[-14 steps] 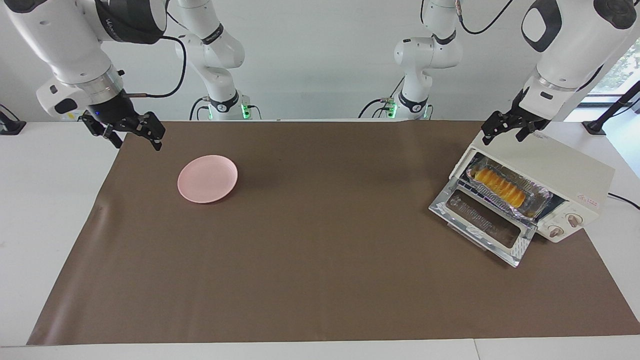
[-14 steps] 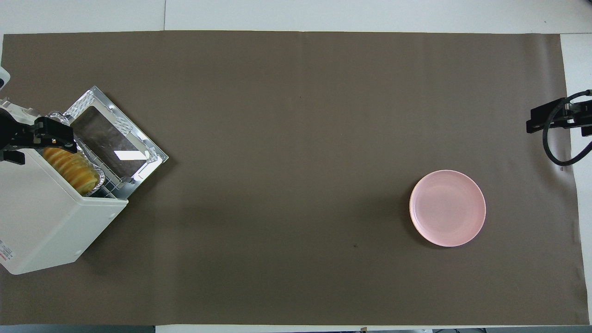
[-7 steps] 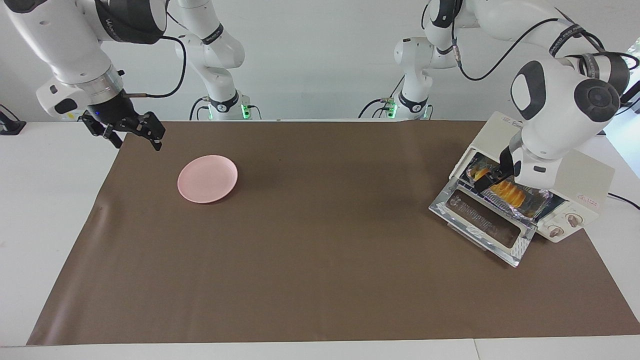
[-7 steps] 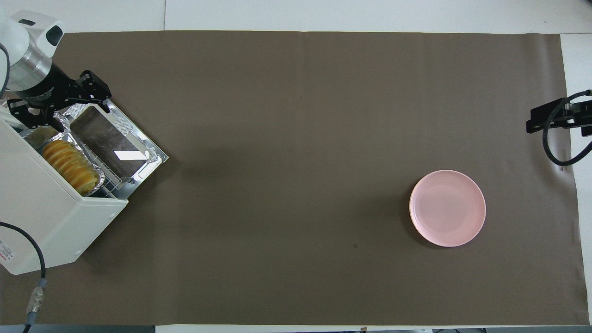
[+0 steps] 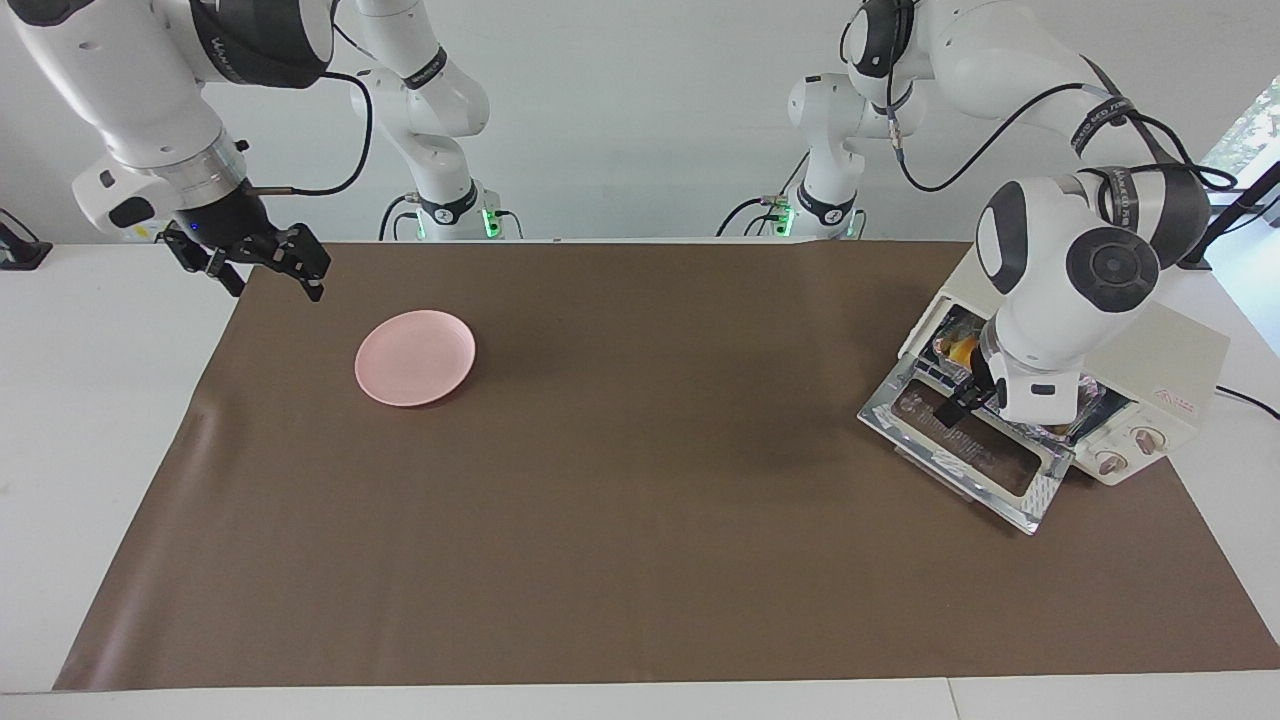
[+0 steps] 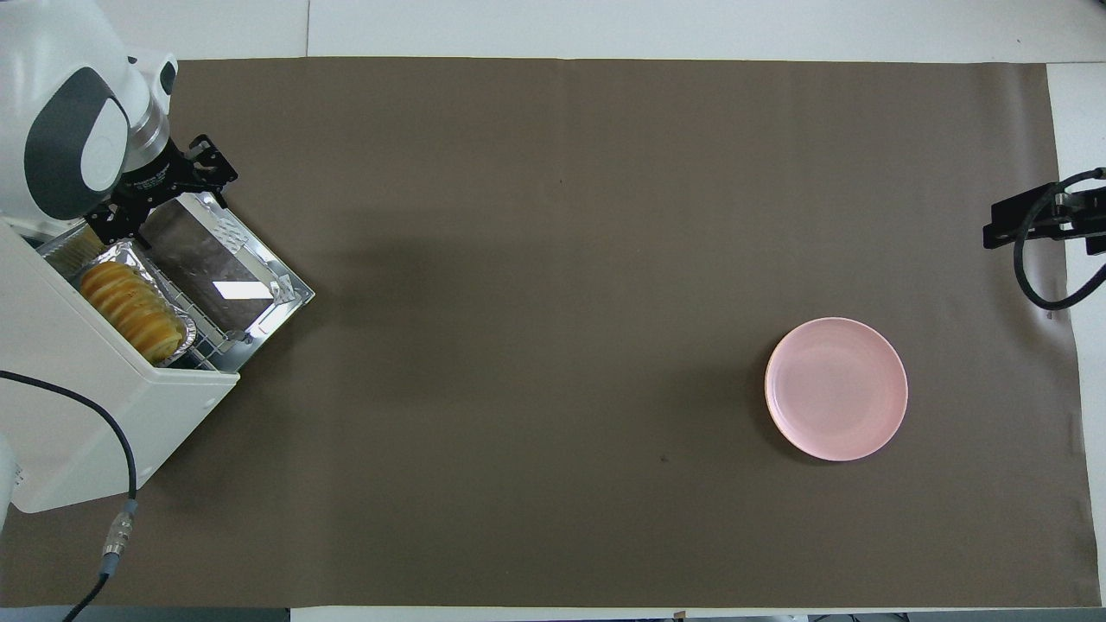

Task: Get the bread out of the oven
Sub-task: 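Reach the left gripper down into the toaster oven toward the foil tray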

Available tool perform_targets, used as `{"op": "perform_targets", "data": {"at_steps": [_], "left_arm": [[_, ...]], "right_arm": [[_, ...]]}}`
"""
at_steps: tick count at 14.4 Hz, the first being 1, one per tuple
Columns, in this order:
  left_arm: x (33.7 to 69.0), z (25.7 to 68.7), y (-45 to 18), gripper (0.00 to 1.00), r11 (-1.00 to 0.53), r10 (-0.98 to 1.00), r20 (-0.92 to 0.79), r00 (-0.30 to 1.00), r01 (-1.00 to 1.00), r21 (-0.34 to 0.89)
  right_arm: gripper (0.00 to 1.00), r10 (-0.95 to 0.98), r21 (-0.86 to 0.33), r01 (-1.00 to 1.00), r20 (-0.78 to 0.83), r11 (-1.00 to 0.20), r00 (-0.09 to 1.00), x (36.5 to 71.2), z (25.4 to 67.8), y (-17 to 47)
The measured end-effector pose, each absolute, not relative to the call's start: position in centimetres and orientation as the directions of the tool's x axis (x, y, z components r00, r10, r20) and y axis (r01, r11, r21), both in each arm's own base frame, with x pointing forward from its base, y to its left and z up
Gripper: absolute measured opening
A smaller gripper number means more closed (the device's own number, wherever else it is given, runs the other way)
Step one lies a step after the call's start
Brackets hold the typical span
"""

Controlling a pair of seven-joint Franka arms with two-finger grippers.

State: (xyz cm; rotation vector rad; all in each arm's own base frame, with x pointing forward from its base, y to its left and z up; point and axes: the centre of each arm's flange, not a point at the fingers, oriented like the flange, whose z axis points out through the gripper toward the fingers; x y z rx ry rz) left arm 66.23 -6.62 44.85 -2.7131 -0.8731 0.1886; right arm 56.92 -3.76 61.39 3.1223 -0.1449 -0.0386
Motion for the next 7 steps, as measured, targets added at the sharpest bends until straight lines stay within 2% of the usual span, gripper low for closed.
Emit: {"op": "perform_targets", "data": {"at_steps": [7], "left_arm": [[64.8, 40.0, -5.4, 1.0, -0.757, 0.573, -0.016, 0.819, 0.522, -0.393]], "right_arm": [[1.0, -0.093, 0.017, -0.092, -0.024, -0.996, 0.995, 56.9, 61.4, -3.8]]}}
